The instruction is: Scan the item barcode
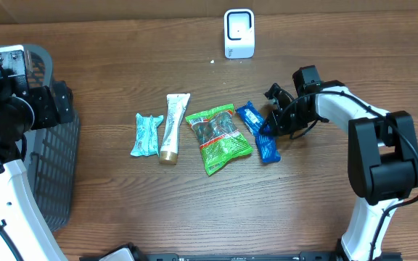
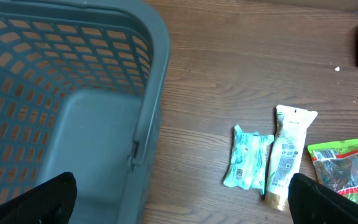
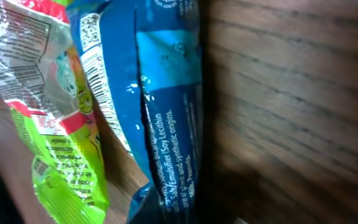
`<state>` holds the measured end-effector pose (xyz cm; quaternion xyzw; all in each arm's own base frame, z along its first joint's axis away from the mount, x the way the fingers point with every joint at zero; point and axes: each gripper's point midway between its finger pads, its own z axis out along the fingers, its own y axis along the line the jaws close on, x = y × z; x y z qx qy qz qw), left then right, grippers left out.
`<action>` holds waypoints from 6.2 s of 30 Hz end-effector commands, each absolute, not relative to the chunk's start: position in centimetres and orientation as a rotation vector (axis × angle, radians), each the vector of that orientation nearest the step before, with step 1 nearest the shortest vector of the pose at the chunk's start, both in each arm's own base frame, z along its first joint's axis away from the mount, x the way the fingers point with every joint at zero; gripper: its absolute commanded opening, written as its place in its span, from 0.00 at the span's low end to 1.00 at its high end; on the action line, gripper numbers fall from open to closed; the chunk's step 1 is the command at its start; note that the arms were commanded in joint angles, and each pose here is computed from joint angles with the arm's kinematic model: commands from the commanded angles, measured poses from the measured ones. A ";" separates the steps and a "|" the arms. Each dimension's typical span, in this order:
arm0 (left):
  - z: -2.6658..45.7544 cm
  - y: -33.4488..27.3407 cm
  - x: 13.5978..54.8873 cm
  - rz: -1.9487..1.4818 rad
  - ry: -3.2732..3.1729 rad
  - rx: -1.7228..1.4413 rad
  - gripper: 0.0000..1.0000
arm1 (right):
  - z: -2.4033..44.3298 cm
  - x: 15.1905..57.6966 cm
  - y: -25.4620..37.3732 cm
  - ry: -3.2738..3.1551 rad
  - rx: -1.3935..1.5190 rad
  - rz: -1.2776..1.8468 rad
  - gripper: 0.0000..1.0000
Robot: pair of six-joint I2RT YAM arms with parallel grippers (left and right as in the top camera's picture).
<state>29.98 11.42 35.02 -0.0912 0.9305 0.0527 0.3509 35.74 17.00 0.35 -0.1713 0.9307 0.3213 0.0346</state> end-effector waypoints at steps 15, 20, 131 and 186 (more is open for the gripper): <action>35.3 11.5 30.2 0.141 2.402 -0.213 1.00 | 17.2 37.8 18.2 2.461 -0.592 1.300 0.04; 35.3 11.5 30.2 0.141 2.402 -0.213 1.00 | 22.3 36.0 18.1 2.304 -0.744 1.219 0.04; 35.3 11.5 30.2 0.141 2.402 -0.213 1.00 | 24.8 41.7 15.1 2.451 -0.609 0.922 0.04; 35.3 11.5 30.2 0.141 2.402 -0.213 1.00 | 15.8 64.3 18.2 1.874 -0.826 -1.079 0.04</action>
